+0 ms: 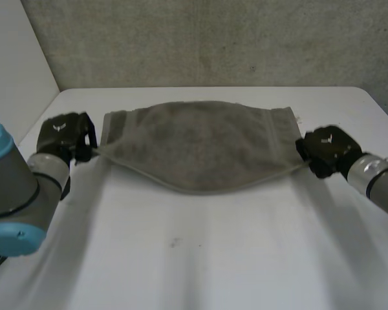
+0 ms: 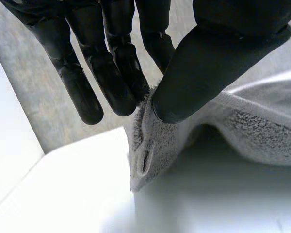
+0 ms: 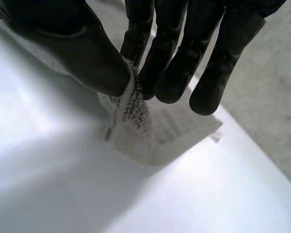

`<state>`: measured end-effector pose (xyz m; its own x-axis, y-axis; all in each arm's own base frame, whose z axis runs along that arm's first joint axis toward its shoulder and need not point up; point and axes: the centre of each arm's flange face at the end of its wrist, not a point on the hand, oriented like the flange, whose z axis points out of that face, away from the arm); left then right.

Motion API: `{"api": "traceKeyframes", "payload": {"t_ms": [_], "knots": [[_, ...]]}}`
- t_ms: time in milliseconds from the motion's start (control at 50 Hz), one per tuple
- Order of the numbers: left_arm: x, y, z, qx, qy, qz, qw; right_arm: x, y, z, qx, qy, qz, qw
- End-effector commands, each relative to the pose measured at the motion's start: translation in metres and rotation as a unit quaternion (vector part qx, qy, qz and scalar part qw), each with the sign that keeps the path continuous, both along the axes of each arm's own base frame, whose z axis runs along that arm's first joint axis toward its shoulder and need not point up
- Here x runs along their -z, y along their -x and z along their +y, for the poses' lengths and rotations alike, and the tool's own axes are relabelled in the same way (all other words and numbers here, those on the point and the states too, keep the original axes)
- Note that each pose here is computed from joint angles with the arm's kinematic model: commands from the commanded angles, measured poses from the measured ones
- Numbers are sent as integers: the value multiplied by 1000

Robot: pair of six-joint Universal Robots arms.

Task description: Fold the towel.

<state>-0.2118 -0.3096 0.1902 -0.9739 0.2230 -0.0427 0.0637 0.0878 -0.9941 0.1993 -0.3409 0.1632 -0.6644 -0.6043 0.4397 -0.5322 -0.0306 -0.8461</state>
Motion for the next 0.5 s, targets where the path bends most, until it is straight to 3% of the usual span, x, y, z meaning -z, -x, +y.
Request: {"api": "traceKeyframes", "payload": {"t_ms": [20,300,500], "knots": [[-11,-6,26,5,7,-37,999,-17,10,21,11,11,11,1000],[-83,-25,100,4,49,-38,998,-120,50,79,83,97,8,992],[-87,-26,103,11,46,-52,998,-129,53,79,89,108,10,990]]}}
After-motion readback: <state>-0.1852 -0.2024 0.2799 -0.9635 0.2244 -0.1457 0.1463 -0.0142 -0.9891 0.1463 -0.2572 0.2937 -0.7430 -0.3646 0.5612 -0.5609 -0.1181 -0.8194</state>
